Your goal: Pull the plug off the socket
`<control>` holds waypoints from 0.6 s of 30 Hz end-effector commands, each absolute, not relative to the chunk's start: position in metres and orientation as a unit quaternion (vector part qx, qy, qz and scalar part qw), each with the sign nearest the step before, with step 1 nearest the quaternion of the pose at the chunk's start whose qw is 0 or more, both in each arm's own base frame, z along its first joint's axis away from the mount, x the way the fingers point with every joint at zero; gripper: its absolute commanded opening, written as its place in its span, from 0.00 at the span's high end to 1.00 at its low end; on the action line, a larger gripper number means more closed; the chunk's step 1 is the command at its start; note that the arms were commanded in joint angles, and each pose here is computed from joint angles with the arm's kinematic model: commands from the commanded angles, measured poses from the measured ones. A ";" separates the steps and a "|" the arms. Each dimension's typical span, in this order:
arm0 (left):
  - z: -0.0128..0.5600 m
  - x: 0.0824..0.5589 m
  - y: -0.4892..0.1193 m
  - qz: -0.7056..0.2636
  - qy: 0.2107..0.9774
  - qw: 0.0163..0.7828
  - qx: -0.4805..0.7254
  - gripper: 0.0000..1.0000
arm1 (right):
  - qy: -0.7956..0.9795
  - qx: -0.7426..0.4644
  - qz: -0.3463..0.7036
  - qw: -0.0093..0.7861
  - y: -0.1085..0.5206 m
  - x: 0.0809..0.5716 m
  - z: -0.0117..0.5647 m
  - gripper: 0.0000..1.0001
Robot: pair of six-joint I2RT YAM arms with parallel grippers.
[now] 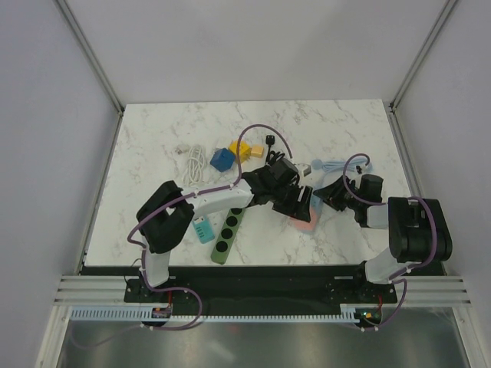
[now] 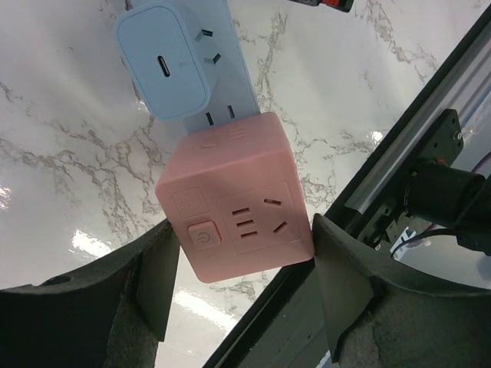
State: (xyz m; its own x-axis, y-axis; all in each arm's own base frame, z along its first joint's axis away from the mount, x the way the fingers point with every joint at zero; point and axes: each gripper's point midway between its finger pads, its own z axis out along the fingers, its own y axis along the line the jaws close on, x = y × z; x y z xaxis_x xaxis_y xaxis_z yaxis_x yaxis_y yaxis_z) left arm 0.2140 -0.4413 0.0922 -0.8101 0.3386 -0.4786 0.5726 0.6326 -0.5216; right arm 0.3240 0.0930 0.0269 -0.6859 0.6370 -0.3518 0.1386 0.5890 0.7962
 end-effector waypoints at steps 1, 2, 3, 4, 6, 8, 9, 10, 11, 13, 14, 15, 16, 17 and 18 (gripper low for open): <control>0.141 0.223 -0.453 -0.407 0.858 0.203 0.239 0.98 | 0.845 0.203 0.356 0.343 0.089 0.320 0.020 1.00; 0.147 0.226 -0.451 -0.429 0.854 0.189 0.224 0.98 | 0.846 0.200 0.354 0.344 0.088 0.319 0.020 1.00; 0.144 0.227 -0.448 -0.444 0.853 0.178 0.211 0.98 | 0.846 0.197 0.357 0.344 0.089 0.318 0.021 1.00; 0.154 0.233 -0.453 -0.475 0.837 0.184 0.201 0.98 | 0.845 0.194 0.358 0.346 0.089 0.319 0.022 1.00; 0.156 0.235 -0.447 -0.525 0.823 0.141 0.163 0.98 | 0.843 0.196 0.365 0.344 0.092 0.318 0.022 1.00; 0.159 0.240 -0.446 -0.539 0.817 0.140 0.152 0.98 | 0.842 0.197 0.370 0.339 0.093 0.317 0.019 1.00; 0.158 0.240 -0.445 -0.536 0.818 0.142 0.153 0.98 | 0.840 0.195 0.376 0.339 0.095 0.317 0.020 1.00; 0.161 0.240 -0.444 -0.534 0.819 0.148 0.153 0.98 | 0.840 0.194 0.377 0.339 0.095 0.317 0.020 1.00; 0.160 0.242 -0.443 -0.529 0.821 0.154 0.148 0.98 | 0.840 0.195 0.376 0.339 0.095 0.317 0.020 1.00; 0.152 0.244 -0.436 -0.506 0.835 0.161 0.143 0.98 | 0.840 0.193 0.374 0.342 0.094 0.317 0.021 1.00; 0.144 0.247 -0.429 -0.451 0.859 0.189 0.151 0.98 | 0.840 0.193 0.373 0.342 0.094 0.318 0.021 1.00; 0.145 0.249 -0.426 -0.422 0.866 0.211 0.164 0.98 | 0.841 0.193 0.372 0.341 0.094 0.317 0.020 1.00; 0.145 0.251 -0.425 -0.393 0.871 0.233 0.179 0.98 | 0.842 0.197 0.369 0.341 0.092 0.318 0.019 1.00; 0.141 0.251 -0.424 -0.349 0.874 0.266 0.207 0.98 | 0.843 0.196 0.368 0.340 0.092 0.317 0.019 1.00; 0.145 0.249 -0.424 -0.335 0.876 0.269 0.218 0.98 | 0.843 0.195 0.367 0.341 0.092 0.318 0.019 1.00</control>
